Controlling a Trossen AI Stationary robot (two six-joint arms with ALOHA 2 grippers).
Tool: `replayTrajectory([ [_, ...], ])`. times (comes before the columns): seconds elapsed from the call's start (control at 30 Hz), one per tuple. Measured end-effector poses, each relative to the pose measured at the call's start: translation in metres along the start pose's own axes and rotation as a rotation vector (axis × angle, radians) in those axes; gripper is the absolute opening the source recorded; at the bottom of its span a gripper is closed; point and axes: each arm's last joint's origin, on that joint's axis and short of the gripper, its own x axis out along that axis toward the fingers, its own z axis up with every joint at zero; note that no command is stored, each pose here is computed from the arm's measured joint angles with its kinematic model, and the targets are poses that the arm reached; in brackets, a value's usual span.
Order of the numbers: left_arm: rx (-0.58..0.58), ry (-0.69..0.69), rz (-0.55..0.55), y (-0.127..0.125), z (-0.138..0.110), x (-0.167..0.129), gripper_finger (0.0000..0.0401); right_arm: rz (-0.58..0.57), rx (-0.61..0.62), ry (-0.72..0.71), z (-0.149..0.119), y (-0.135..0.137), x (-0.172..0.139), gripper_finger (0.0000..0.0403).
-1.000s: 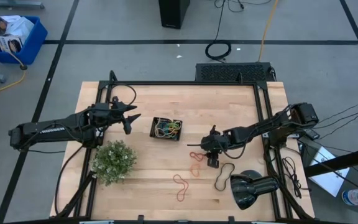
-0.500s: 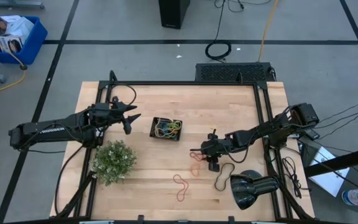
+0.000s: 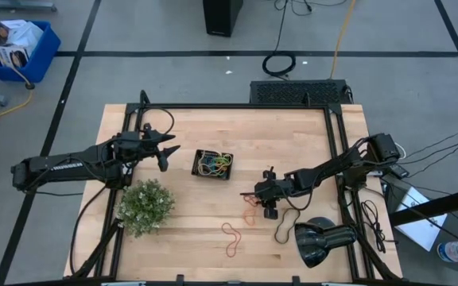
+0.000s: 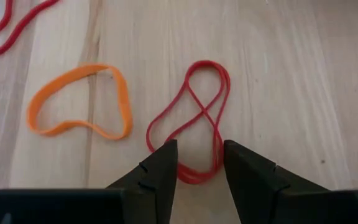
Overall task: Pick and place rubber bands into bin
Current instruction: Put the top red rubber band into the black bin
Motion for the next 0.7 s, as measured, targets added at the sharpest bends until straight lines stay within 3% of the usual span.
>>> replayTrajectory([
  [0.3, 0.0, 0.0, -0.001, -0.0001, 0.0, 0.0, 0.0216, -0.006, -0.005, 0.011, -0.0015, 0.0004, 0.0022, 0.0117],
  [0.7, 0.0, 0.0, 0.0, 0.0, 0.0, 0.0, 0.0216, -0.036, -0.01, 0.014, -0.0027, -0.0007, 0.0027, 0.0005],
])
